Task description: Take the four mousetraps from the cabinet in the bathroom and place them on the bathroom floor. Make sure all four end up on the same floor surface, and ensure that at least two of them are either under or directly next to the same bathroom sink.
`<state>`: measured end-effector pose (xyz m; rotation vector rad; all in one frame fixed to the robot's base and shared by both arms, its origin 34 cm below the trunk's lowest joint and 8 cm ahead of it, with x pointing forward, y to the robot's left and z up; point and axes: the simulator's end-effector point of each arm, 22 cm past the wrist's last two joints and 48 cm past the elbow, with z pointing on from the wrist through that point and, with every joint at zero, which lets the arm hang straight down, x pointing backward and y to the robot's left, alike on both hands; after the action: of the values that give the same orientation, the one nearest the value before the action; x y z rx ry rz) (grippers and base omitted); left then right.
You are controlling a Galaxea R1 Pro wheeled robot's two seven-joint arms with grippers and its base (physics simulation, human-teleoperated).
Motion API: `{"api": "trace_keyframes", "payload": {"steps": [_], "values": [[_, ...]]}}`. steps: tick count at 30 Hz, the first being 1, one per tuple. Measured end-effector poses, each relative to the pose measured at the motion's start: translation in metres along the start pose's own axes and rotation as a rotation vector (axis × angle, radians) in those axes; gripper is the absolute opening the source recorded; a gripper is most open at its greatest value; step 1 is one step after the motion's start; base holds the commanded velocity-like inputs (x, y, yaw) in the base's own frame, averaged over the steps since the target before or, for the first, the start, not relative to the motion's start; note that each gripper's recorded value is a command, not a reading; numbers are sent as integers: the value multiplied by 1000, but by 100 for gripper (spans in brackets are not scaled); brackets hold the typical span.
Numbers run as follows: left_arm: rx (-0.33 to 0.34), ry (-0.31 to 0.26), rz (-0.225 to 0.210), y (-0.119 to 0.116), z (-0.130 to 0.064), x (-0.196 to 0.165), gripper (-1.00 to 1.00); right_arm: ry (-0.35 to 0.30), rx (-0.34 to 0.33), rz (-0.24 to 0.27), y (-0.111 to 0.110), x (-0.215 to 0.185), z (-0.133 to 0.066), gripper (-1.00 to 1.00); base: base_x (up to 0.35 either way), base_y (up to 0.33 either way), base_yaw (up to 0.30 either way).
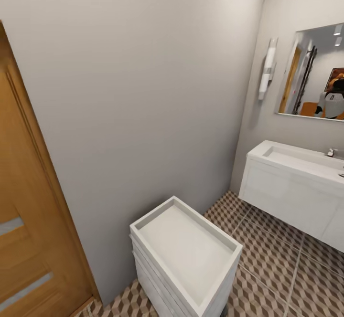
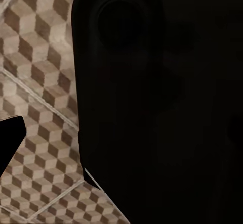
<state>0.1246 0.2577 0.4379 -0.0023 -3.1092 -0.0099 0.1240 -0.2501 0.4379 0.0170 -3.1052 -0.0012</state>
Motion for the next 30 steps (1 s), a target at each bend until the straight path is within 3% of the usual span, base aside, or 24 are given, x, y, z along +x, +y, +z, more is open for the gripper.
{"api": "trace_keyframes", "payload": {"steps": [30], "values": [[0,0,1,0,0,0,100,0,2,0,0,0,0,100,0,0,270]]}}
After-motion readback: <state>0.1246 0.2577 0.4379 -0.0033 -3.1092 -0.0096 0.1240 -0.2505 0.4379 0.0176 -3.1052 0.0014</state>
